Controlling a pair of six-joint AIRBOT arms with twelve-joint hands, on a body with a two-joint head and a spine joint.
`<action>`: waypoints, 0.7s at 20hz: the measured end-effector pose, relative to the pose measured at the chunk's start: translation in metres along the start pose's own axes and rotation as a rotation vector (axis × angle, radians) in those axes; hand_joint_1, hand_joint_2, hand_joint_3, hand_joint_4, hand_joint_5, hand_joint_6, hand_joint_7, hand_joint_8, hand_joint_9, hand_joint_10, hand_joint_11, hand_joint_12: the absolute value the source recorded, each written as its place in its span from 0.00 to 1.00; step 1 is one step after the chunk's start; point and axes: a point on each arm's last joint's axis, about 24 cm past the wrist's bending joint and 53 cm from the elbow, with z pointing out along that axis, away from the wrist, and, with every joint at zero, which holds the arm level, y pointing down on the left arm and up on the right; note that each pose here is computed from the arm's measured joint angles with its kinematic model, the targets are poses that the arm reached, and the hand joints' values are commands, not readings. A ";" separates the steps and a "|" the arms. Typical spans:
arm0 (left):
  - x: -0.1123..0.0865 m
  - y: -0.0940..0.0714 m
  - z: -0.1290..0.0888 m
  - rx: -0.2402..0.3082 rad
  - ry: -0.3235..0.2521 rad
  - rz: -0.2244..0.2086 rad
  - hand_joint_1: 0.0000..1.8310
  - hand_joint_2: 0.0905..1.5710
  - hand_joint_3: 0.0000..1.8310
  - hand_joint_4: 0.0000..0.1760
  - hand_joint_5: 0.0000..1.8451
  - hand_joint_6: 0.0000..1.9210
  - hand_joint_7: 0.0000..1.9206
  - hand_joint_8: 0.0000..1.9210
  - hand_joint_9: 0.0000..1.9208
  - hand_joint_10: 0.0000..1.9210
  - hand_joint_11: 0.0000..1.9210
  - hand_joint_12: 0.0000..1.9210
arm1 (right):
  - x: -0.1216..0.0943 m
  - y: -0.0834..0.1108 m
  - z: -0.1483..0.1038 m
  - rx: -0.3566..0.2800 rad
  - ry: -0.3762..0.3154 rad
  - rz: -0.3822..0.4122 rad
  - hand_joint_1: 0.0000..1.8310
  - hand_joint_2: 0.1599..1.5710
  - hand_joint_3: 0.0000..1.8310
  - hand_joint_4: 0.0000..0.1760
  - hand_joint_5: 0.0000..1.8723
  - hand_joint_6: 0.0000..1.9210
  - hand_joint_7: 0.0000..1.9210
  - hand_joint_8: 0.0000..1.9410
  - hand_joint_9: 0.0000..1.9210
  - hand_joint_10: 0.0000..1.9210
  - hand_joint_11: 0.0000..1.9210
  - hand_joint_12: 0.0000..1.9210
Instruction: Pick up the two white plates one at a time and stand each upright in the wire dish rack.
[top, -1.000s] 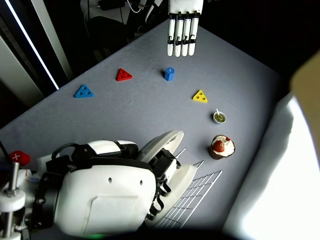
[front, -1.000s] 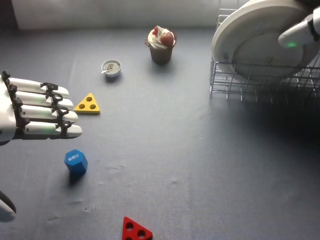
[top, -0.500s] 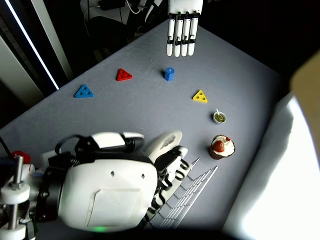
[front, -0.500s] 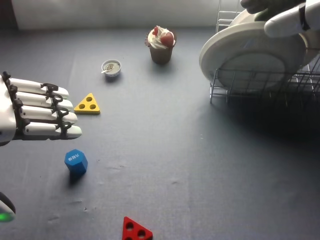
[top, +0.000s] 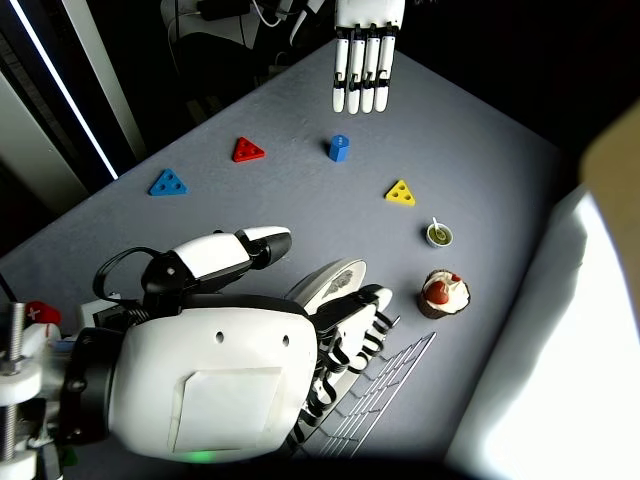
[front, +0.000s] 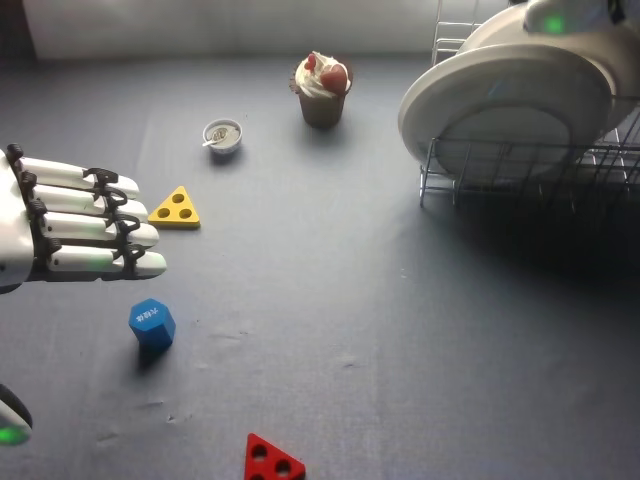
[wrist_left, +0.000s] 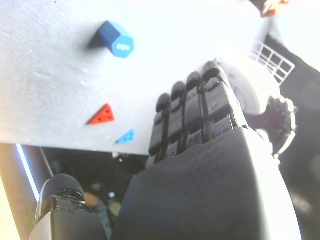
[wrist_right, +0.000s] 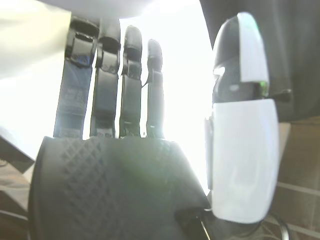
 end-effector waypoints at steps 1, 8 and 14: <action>0.000 0.000 0.000 0.000 0.001 0.001 0.03 0.54 0.00 0.00 0.04 0.00 0.05 0.01 0.04 0.00 0.03 0.00 | -0.003 0.008 0.000 -0.020 -0.003 0.000 0.49 0.53 0.00 0.02 0.29 0.00 0.31 0.00 0.32 0.00 0.34 0.09; 0.000 -0.004 0.002 0.005 0.002 0.002 0.02 0.53 0.00 0.00 0.03 0.00 0.04 0.00 0.03 0.00 0.03 0.00 | 0.007 0.063 -0.004 -0.181 0.071 -0.017 0.38 0.48 0.00 0.35 0.25 0.00 0.24 0.00 0.26 0.00 0.26 0.05; 0.000 -0.003 0.002 -0.001 0.000 0.003 0.01 0.54 0.00 0.00 0.01 0.00 0.02 0.00 0.02 0.00 0.02 0.00 | 0.056 0.086 -0.030 -0.338 0.261 -0.359 0.33 0.48 0.00 0.35 0.22 0.00 0.21 0.00 0.23 0.00 0.23 0.03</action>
